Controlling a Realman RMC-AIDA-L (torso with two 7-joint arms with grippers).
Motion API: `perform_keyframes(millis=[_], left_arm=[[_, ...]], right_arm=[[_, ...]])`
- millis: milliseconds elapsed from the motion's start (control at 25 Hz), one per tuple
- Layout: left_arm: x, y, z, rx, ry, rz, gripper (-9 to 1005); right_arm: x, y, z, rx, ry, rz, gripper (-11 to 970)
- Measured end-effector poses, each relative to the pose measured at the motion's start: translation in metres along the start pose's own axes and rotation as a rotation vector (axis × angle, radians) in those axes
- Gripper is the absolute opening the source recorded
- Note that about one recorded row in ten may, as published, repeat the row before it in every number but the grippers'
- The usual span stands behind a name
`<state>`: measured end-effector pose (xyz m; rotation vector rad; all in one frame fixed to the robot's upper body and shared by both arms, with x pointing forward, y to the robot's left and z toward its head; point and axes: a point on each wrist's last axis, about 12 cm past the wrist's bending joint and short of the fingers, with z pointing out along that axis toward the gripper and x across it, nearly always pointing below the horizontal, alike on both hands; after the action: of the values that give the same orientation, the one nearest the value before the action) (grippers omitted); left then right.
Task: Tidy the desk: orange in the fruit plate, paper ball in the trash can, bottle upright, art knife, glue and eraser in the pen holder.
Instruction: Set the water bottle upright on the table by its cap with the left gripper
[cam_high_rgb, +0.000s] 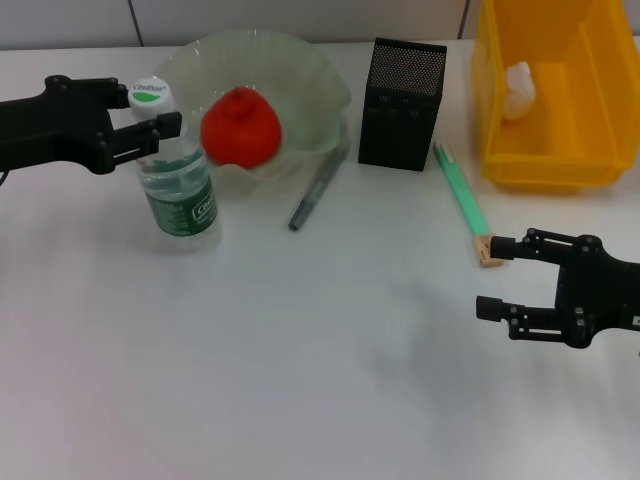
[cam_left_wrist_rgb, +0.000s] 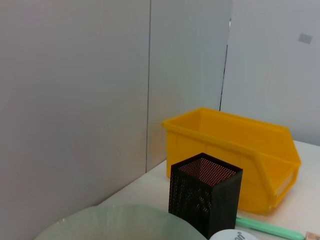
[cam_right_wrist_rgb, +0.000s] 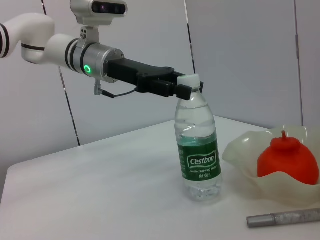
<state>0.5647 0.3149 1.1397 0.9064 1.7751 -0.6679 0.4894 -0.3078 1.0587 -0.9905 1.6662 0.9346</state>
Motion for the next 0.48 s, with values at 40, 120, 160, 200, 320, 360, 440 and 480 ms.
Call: perform_keyframes(millis=[40, 120, 160, 200, 320, 360, 440, 480], left_arm=[[0.0008, 0.0, 0.0002, -0.001, 0.0, -0.002, 444], [0.0018, 0.0002, 0.0004, -0.003, 0.001, -0.005, 444], [0.0025, 0.0005, 0.0006, -0.006, 0.002, -0.008, 444], [0.0025, 0.0005, 0.0006, -0.006, 0.002, -0.008, 444], [0.0035, 0.0004, 0.001, -0.005, 0.002, -0.013, 443], [0.0038, 0.0003, 0.0011, -0.006, 0.002, -0.014, 443], [0.0039, 0.0003, 0.0012, -0.006, 0.001, -0.015, 443], [0.0039, 0.0003, 0.0012, -0.006, 0.001, -0.016, 443]], right_arm=[[0.0, 0.0, 0.0, 0.0, 0.0, 0.0, 778], [0.0, 0.0, 0.0001, 0.0, 0.0, 0.0, 778], [0.0001, 0.0001, 0.0002, 0.0, -0.001, 0.0, 778], [0.0002, 0.0003, 0.0003, 0.0, -0.001, 0.001, 778], [0.0007, 0.0008, 0.0, 0.0, -0.001, 0.003, 778], [0.0009, 0.001, -0.0001, 0.0, -0.001, 0.003, 778], [0.0009, 0.0011, -0.0001, 0.0, -0.001, 0.003, 778], [0.0008, 0.0012, -0.0001, -0.002, -0.002, 0.003, 778]])
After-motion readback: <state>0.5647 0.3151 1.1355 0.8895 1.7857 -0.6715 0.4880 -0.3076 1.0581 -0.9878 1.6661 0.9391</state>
